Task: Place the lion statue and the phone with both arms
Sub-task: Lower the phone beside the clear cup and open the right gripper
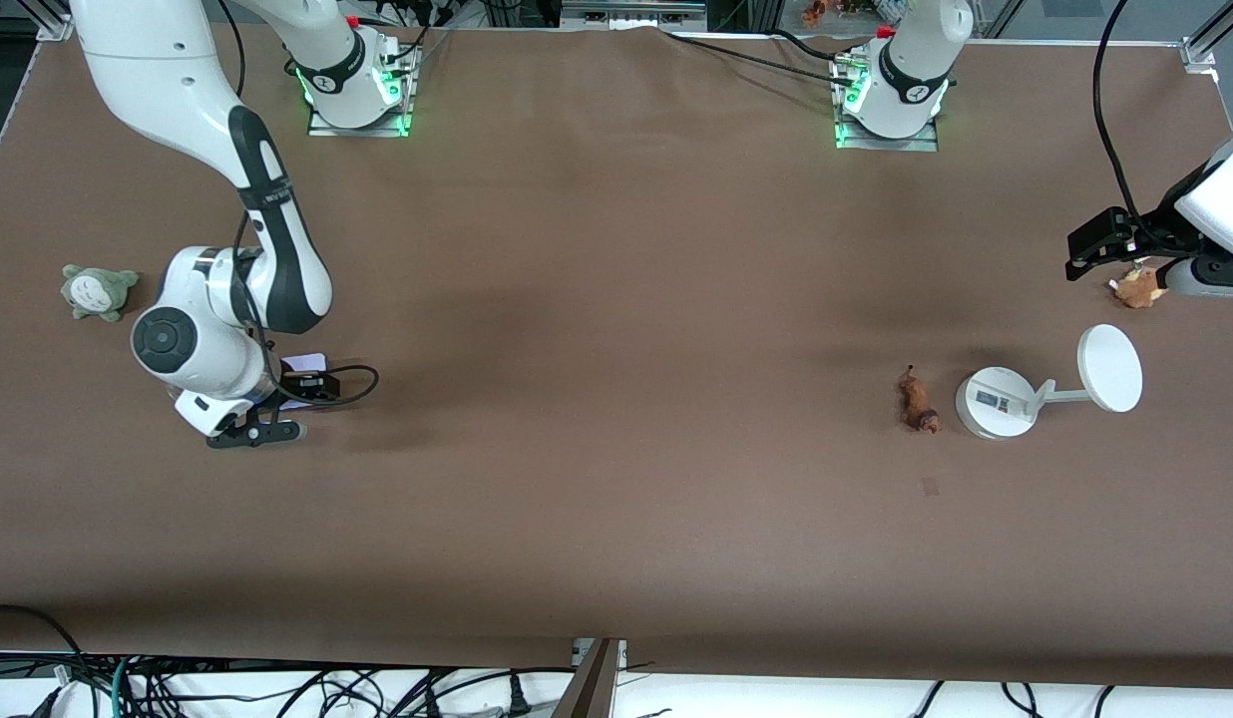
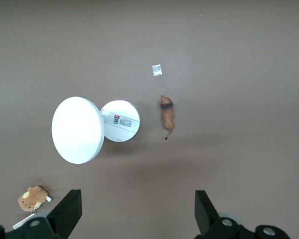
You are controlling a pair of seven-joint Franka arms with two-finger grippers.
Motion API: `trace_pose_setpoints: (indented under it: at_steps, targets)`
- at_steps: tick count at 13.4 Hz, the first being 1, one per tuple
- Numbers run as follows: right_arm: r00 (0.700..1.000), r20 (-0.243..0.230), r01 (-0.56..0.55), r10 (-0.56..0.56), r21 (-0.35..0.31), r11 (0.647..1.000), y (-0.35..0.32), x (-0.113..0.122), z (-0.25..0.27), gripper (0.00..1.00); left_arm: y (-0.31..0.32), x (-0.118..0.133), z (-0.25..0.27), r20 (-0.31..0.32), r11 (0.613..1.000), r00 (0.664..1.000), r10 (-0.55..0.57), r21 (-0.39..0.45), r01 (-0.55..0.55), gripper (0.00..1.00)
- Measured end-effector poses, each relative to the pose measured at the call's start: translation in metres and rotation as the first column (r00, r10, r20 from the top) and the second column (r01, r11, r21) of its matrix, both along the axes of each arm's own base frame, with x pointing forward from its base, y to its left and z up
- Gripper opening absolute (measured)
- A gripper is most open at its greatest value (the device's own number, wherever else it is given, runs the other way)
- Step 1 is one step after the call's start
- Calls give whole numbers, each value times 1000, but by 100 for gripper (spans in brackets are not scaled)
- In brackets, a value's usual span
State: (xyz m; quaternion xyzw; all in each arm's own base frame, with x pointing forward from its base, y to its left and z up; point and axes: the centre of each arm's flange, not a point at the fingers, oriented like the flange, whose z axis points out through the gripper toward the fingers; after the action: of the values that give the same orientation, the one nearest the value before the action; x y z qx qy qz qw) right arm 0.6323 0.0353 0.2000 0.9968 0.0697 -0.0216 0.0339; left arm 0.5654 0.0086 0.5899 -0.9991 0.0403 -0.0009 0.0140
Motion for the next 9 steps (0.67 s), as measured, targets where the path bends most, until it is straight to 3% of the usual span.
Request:
trace_pose_setpoints:
  at_steps: [6, 8, 9]
  targets:
    - [1000, 21, 9, -9, -9, 1000, -3, 0, -28, 85, 0, 0, 7, 13, 1000, 1000, 0, 0, 0, 100]
    - [1000, 26, 11, -11, -8, 1000, -3, 0, -27, 98, 0, 0, 8, 9, 1000, 1000, 0, 0, 0, 100]
    - [1000, 28, 11, -11, -7, 1000, -3, 1, -26, 98, 0, 0, 8, 8, 1000, 1000, 0, 0, 0, 100]
